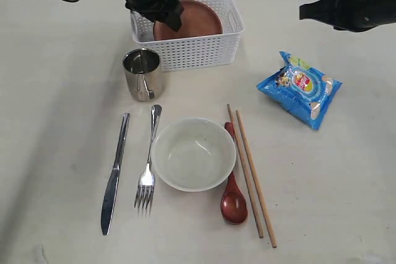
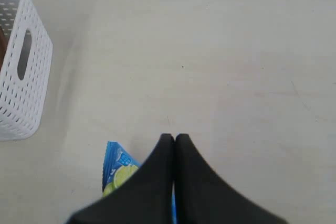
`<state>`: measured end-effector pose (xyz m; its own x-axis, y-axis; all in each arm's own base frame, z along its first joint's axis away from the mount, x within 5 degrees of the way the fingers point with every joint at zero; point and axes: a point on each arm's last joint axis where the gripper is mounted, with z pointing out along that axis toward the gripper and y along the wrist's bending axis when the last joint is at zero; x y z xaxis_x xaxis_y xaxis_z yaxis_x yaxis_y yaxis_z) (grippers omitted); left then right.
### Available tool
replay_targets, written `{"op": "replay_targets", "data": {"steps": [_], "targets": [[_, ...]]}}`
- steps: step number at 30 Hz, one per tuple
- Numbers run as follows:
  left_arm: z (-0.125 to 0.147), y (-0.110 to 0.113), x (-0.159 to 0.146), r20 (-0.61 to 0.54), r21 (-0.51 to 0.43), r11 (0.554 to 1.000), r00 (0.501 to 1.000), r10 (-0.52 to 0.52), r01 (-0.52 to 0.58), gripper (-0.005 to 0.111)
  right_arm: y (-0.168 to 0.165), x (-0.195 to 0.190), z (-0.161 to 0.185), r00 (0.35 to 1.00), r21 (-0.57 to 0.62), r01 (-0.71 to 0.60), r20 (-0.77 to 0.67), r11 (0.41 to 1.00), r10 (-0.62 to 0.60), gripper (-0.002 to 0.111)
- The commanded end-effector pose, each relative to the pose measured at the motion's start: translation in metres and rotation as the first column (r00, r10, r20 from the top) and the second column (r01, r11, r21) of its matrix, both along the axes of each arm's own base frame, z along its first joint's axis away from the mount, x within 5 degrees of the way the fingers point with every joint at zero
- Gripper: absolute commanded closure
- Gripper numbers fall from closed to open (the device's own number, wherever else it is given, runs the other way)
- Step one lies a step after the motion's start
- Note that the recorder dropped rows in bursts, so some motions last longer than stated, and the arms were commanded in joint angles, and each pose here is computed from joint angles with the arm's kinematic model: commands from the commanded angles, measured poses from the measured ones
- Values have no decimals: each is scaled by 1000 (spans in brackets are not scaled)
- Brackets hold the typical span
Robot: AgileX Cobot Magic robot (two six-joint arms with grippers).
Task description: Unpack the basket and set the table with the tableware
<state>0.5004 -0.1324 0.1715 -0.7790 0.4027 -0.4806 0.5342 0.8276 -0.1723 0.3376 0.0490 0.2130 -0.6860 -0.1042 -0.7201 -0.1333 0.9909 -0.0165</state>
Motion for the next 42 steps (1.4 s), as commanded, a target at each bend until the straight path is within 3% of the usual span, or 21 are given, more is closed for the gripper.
{"op": "replay_targets", "data": {"steps": [1, 9, 11, 19, 20, 28, 36, 42], "targets": [[-12, -9, 0, -17, 11, 1000, 1000, -16, 16, 42, -2, 1, 1, 1000, -4, -2, 16, 1000, 2, 109], [-26, -16, 4, 5, 7, 1000, 1000, -6, 6, 42, -2, 2, 2, 1000, -11, -10, 24, 1000, 11, 109], [-24, -16, 5, 15, 4, 1000, 1000, -4, 4, 48, -2, 2, 2, 1000, -10, -11, 26, 1000, 11, 109], [-3, -19, 11, 66, -41, 999, 998, 17, -14, 104, -2, 2, 2, 1000, -10, -11, 26, 1000, 11, 109], [0, -20, 12, 73, -50, 999, 997, 20, -16, 106, -2, 2, 2, 1000, -10, -11, 26, 1000, 11, 109], [35, -21, 13, 126, -80, 997, 992, 18, -8, 107, -2, 2, 2, 999, -9, -11, 30, 1000, 12, 109], [97, -17, -4, 200, -91, 996, 980, 2, 17, 107, -1, 3, 4, 999, -9, -15, 44, 1000, 16, 109], [140, -15, -25, 215, -117, 992, 976, -18, 44, 107, -2, -3, 25, 996, -15, -20, 90, 1000, 21, 106]]}}
